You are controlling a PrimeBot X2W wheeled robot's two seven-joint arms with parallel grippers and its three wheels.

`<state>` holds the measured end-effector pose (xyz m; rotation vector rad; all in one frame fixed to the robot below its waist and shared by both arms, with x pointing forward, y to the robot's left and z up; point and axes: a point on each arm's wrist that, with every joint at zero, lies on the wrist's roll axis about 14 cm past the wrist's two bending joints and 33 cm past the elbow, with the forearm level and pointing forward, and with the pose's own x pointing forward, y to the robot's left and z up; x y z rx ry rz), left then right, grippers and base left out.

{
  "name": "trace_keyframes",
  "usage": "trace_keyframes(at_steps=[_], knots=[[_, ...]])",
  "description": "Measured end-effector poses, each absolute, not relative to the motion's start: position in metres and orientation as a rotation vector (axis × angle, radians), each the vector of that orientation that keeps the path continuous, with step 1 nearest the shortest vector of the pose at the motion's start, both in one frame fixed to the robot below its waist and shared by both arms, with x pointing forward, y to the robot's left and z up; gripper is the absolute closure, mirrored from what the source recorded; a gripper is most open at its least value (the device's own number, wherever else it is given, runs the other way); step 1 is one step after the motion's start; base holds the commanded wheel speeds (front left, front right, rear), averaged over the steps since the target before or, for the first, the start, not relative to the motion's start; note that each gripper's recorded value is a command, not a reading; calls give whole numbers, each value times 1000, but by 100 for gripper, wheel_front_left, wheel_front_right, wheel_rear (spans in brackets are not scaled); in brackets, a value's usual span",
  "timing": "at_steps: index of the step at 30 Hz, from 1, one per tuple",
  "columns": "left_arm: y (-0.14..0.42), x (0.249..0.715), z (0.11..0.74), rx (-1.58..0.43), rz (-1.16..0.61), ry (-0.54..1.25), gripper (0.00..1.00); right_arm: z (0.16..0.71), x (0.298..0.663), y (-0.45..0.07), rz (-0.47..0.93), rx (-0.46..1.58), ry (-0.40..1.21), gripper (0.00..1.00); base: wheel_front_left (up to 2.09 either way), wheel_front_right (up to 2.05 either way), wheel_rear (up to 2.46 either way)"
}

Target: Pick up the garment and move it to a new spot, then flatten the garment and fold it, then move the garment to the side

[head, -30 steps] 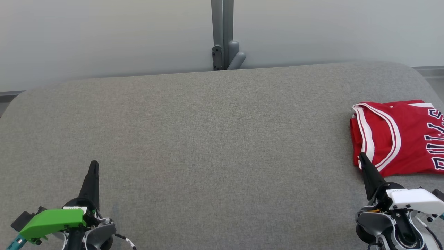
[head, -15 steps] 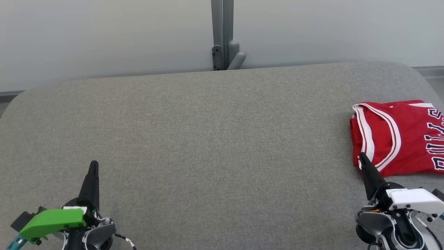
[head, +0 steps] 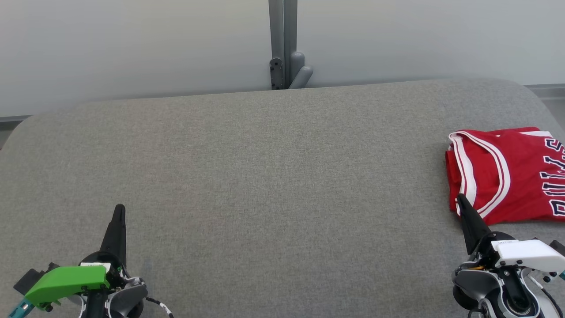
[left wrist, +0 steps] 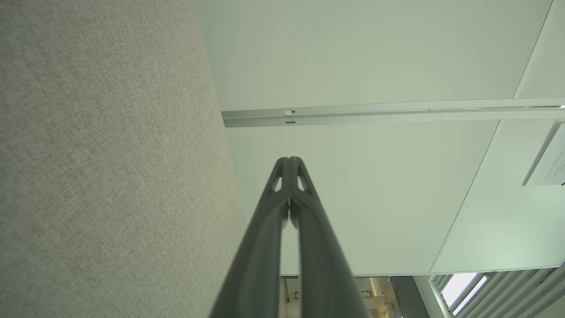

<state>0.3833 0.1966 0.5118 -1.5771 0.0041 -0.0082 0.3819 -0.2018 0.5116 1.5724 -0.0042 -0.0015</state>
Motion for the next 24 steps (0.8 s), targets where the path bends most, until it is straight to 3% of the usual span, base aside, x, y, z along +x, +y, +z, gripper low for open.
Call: trace_keyframes(at_steps=[24], knots=[[197, 383, 512, -1577, -8, 4, 100, 512, 382, -202, -1, 1572, -4, 100, 0, 0, 0]])
